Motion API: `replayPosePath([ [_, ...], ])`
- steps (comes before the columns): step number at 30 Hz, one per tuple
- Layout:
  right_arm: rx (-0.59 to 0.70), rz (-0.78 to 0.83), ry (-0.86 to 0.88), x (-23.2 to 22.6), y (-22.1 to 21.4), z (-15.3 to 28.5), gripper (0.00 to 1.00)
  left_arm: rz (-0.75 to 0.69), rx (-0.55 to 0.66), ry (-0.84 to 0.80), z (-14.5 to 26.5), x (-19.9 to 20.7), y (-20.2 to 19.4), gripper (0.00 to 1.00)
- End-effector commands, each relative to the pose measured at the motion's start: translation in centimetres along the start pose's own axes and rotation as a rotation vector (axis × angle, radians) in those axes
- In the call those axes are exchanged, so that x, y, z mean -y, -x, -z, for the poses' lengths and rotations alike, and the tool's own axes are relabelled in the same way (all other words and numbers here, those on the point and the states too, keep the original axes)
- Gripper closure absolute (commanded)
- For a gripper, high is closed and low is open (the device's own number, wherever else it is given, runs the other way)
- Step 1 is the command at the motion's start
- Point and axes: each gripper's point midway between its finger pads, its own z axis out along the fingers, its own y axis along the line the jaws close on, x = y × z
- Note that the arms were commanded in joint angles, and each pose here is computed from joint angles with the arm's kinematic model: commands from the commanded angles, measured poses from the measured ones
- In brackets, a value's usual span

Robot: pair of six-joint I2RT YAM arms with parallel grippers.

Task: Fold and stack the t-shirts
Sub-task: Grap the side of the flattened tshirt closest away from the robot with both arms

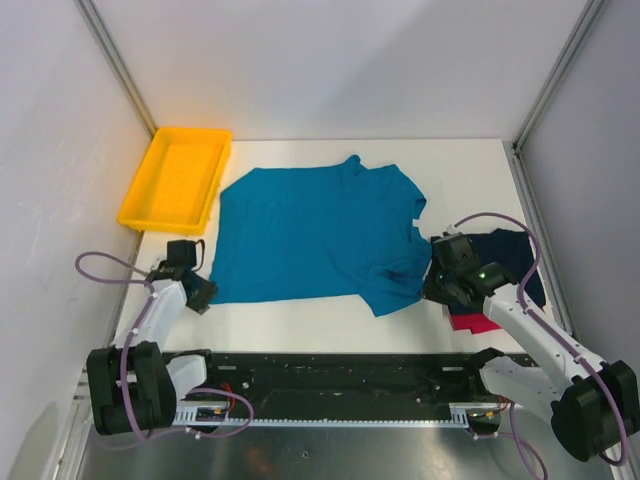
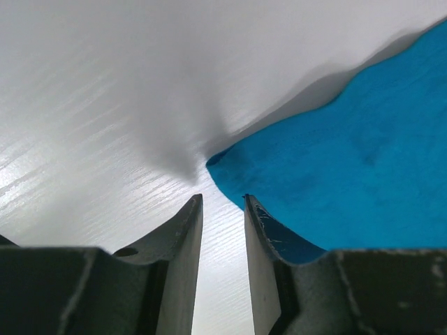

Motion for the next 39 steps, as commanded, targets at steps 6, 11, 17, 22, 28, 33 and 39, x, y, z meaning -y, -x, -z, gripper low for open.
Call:
replayPosePath([
  [6, 0.007, 0.034, 0.084, -1.6, 0.3, 0.1, 1.00, 0.089, -0.035, 0.066, -1.0, -1.1, -1.0, 0.64],
  [11, 0.007, 0.034, 0.092, -1.7, 0.3, 0.1, 1.00, 0.107, -0.005, 0.091, -1.3, -1.1, -0.3, 0.60],
  [17, 0.010, 0.030, 0.084, -1.4, 0.2, 0.2, 1.00, 0.107, 0.020, 0.067, -0.9, -0.4, 0.5, 0.60],
  [22, 0.010, 0.025, 0.080, -1.3, 0.1, 0.2, 1.00, 0.108, 0.031, 0.041, -0.7, 0.2, 1.0, 0.59],
  [28, 0.007, 0.025, 0.074, -1.1, -0.1, 0.1, 1.00, 0.117, 0.053, 0.025, -0.5, 0.8, 1.7, 0.58],
  [33, 0.008, 0.024, 0.069, -1.0, -0.1, 0.0, 1.00, 0.117, 0.046, 0.029, -0.8, 1.3, 1.9, 0.59],
  [39, 0.006, 0.018, 0.068, -1.0, -0.2, 0.0, 1.00, 0.113, 0.044, 0.054, -1.3, 1.3, 2.0, 0.59],
])
